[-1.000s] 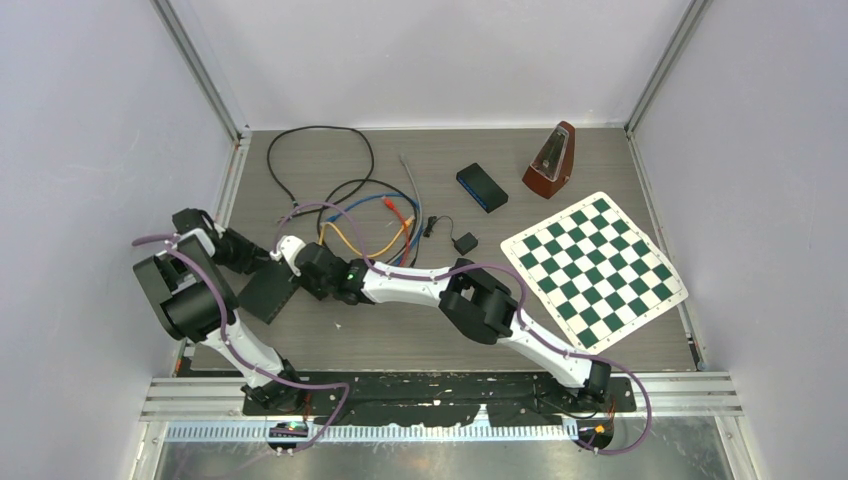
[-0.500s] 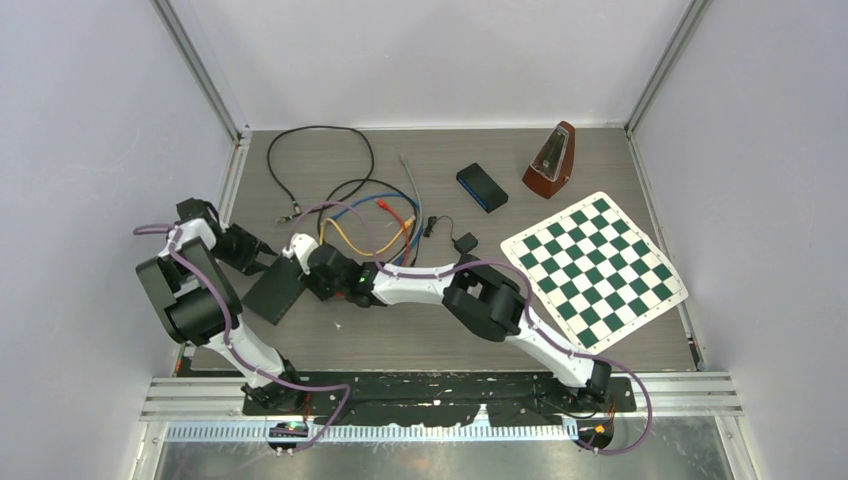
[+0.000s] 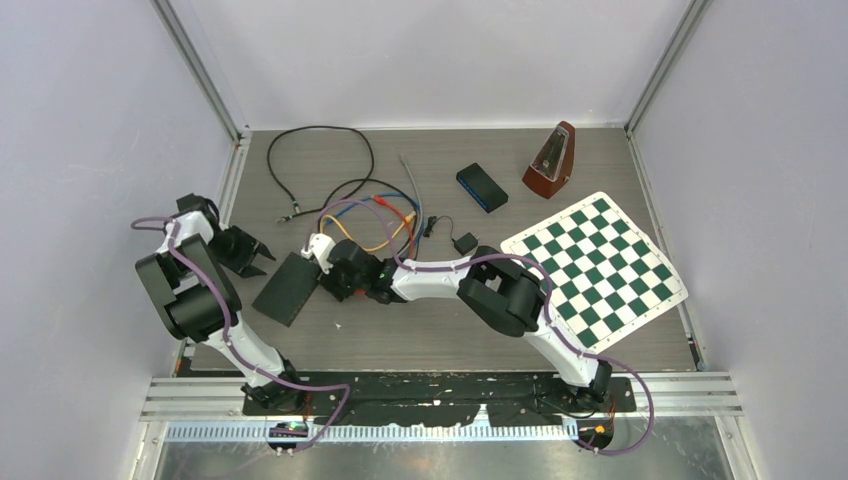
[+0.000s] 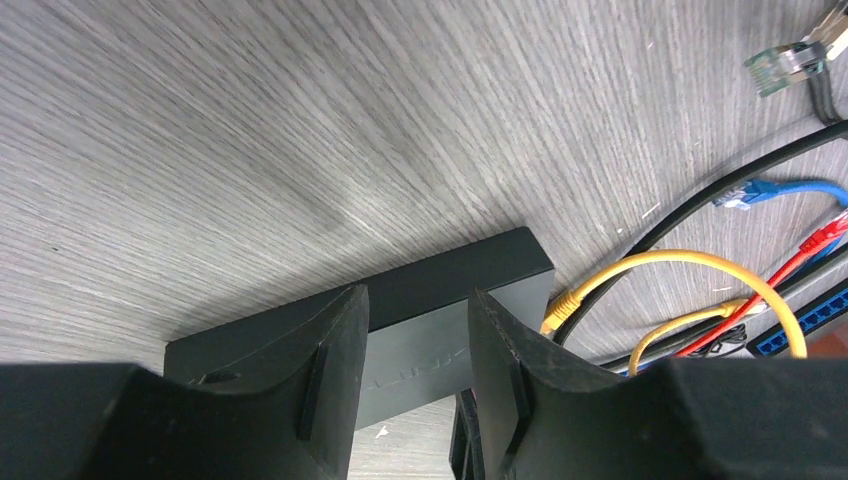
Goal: Insert the plug into the switch port
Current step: Insert the connector into the switch port.
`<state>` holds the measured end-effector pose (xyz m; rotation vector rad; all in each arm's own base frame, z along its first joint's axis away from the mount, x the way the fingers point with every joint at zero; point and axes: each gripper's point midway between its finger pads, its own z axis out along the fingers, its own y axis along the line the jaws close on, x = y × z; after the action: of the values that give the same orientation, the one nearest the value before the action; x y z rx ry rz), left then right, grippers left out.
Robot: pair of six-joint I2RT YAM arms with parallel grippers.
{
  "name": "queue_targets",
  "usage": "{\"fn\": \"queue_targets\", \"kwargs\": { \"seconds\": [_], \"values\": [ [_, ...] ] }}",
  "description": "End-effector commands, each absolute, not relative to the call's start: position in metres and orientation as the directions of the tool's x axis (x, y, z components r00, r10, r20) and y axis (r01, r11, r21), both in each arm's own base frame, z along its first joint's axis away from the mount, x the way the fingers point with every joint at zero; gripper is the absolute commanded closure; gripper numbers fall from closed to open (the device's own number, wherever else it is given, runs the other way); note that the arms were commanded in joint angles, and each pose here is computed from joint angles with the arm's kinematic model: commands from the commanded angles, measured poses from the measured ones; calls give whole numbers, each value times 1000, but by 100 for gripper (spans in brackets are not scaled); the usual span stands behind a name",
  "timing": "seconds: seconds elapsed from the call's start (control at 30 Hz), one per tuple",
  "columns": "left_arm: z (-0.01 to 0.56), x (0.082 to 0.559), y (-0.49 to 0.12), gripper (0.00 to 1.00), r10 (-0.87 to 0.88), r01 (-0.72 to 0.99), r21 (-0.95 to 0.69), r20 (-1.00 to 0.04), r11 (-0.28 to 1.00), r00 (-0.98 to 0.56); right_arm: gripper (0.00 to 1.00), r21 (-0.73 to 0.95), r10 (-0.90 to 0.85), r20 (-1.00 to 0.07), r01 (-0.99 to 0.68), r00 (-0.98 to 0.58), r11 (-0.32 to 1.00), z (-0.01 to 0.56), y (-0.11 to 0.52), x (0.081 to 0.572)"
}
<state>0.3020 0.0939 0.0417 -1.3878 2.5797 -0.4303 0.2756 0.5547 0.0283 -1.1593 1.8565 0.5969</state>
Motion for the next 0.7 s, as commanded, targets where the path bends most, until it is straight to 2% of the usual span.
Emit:
{"fn": "queue_targets", "kwargs": {
  "seconds": [0.0,0.1,0.37,0.57,0.67],
  "values": [
    [60,311,102,56,-828,-764,-343,-84,546,-554,51,-58,-485,-864,-930,-135,362,52,555,266],
    [59,310,100,56,-827,-763,-346,-79,546,-556,52,-48,-478,-869,-943,-123,329,51,556,260],
    [43,312,84,58,-813,-750,-389,7,534,-583,73,-30,-467,-875,-948,-129,318,42,564,259],
    [35,306,78,61,-792,-754,-355,59,552,-608,90,-33,-444,-886,-939,-130,342,45,575,268],
    [39,307,74,63,-776,-745,-370,90,555,-624,95,-33,-418,-900,-937,-123,347,52,583,273]
  ]
}}
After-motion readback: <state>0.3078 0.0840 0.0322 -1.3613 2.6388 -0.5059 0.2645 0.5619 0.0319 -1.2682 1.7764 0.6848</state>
